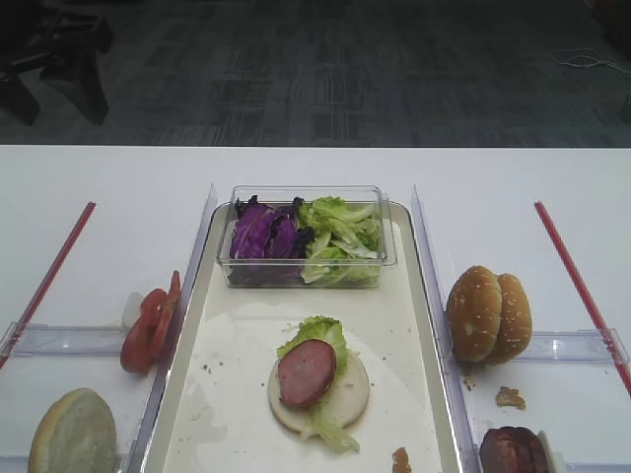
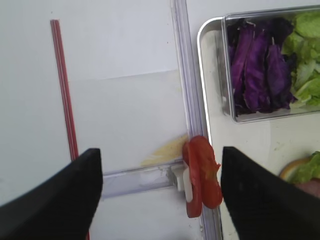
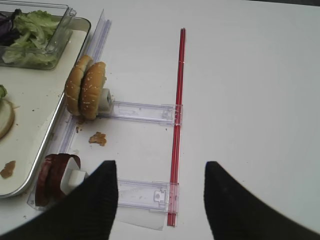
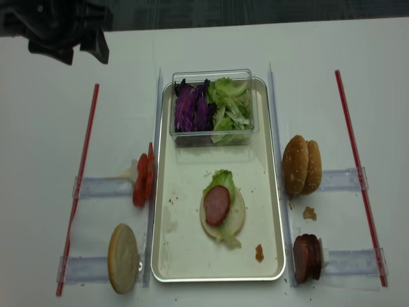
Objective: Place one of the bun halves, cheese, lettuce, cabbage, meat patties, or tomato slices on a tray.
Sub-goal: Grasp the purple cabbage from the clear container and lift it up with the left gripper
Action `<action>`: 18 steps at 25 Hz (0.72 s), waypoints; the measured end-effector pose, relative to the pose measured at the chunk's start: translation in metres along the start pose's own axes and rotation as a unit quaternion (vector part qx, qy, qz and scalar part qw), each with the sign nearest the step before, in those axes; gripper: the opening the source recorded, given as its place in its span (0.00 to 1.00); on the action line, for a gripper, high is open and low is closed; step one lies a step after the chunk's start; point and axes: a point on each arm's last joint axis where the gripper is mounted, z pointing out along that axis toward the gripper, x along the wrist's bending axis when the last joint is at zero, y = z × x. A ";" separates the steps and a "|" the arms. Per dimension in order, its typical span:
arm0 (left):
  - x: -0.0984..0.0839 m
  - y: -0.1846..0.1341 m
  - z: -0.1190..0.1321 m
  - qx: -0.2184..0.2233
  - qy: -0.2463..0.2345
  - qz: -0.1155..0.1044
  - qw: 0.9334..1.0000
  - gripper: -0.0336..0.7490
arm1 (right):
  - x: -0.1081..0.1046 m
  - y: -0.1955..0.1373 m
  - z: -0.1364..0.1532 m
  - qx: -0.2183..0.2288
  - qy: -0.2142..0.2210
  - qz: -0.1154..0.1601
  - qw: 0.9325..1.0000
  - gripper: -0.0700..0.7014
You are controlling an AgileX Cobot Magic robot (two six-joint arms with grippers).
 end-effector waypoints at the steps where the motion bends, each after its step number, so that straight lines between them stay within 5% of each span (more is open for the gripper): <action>1: -0.002 0.002 0.001 0.000 -0.001 0.005 1.000 0.65 | 0.000 0.000 0.000 0.000 0.000 0.000 1.000 0.63; 11: -0.026 0.009 0.029 0.031 -0.012 0.047 0.998 0.65 | 0.000 0.000 0.000 0.000 0.000 0.000 1.000 0.63; 18: -0.062 0.030 0.058 0.039 -0.025 0.079 0.996 0.65 | 0.000 0.000 0.000 0.000 0.000 -0.001 1.000 0.63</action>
